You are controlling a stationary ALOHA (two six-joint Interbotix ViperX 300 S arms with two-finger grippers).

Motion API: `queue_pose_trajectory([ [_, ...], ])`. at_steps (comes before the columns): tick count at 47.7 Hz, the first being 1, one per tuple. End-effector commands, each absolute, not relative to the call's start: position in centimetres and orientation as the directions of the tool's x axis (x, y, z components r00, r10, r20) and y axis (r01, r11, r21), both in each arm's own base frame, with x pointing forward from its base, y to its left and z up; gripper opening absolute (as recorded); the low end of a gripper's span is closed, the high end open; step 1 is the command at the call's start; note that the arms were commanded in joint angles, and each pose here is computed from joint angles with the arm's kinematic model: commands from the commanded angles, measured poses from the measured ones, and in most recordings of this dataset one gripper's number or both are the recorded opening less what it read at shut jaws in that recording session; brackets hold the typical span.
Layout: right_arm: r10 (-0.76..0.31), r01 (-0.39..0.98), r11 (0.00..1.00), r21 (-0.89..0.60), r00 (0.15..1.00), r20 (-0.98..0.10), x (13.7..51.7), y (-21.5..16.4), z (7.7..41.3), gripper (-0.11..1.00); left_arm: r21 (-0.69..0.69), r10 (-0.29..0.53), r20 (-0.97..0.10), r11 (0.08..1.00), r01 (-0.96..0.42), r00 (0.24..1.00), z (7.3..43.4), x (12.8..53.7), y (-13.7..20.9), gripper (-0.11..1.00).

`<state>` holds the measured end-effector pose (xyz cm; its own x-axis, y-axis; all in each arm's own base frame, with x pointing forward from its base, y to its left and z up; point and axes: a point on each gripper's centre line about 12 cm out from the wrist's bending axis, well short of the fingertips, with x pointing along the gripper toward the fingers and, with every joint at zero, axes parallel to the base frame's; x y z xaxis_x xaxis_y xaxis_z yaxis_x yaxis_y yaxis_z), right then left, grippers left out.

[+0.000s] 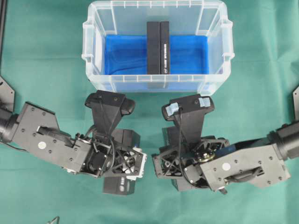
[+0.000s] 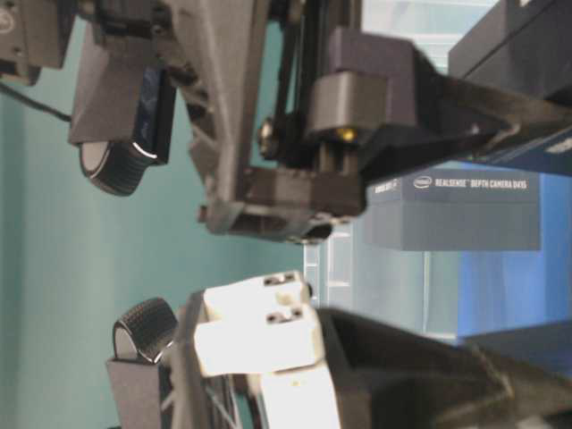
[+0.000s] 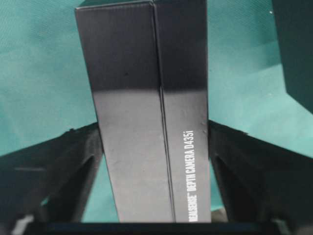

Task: Take the box out of the case with both arms.
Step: 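Carry both held boxes toward the front of the table, then lower the boxes upright onto the cloth and open both grippers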

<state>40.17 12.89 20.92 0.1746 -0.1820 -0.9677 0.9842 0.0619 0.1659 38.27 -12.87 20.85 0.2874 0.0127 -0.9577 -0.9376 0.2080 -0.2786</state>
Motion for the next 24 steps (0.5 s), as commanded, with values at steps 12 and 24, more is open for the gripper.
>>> queue_pose_trajectory([
  [12,-0.178,0.982,0.007,0.187,0.185,-0.966,39.8,12.47,22.53,0.96,-0.317,0.001,-0.946,0.194,-0.928,0.323,22.06,38.68,-12.77,0.88],
  [24,-0.173,0.982,-0.011,0.188,0.183,-0.968,39.75,12.59,22.52,0.95,-0.322,0.003,-0.945,0.18,-0.929,0.328,22.28,39.03,-12.42,0.88],
])
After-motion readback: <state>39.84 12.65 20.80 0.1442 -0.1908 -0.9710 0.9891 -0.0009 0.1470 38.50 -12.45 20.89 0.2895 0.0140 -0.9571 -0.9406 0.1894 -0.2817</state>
